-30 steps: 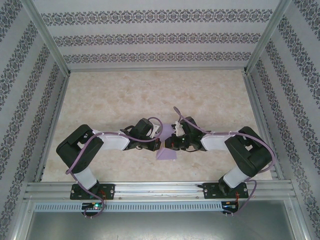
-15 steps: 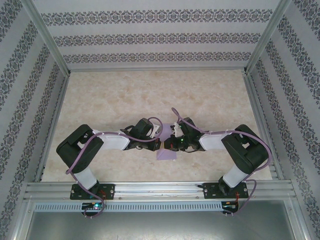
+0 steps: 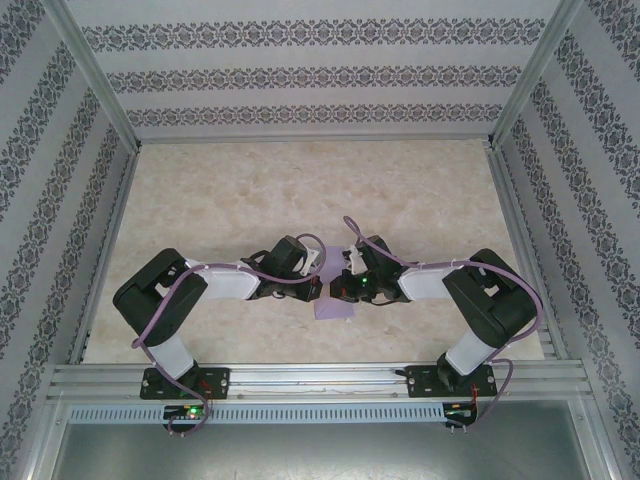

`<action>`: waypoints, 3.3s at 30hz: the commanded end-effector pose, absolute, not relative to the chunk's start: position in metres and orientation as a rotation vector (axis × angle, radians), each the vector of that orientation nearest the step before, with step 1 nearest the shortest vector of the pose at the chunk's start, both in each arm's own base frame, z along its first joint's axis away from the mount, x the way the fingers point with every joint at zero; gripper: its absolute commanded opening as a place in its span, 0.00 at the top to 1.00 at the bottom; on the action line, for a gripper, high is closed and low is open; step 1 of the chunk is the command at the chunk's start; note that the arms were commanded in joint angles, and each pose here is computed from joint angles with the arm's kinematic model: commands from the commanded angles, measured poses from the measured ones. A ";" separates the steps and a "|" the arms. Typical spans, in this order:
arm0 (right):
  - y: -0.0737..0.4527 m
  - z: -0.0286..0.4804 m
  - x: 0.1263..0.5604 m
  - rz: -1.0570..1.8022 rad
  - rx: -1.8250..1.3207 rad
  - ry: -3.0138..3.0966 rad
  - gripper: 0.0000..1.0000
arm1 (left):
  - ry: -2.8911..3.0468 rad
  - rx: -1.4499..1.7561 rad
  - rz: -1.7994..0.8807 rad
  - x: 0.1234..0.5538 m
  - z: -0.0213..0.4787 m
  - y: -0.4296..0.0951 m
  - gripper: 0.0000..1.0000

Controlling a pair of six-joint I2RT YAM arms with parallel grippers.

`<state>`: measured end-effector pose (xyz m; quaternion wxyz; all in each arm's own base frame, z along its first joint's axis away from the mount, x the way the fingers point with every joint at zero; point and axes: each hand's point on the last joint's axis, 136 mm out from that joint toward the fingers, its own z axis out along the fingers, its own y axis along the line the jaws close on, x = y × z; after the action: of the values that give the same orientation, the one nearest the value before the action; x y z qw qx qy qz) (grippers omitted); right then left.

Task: Fold a paper plane with a square sheet of paper (fold left side to right side)
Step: Fold the triangle a second time at the center of the table.

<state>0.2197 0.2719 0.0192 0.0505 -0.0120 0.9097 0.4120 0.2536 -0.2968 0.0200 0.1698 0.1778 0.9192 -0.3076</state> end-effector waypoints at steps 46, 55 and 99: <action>0.251 -0.013 0.194 1.118 -0.008 2.885 1.00 | 2.674 0.337 -1.182 0.204 0.048 -0.326 0.94; 0.251 -0.013 0.194 1.117 -0.014 2.888 1.00 | 2.714 0.312 -1.134 0.199 0.029 -0.316 0.95; 0.281 0.035 0.212 1.200 -0.169 2.711 1.00 | 2.812 0.315 -0.985 0.189 -0.007 -0.298 1.00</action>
<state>0.2051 0.2750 0.0349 0.0746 -0.0500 0.9091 0.4068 0.1982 -0.3106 0.0175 0.0830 0.1006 0.9216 -0.3656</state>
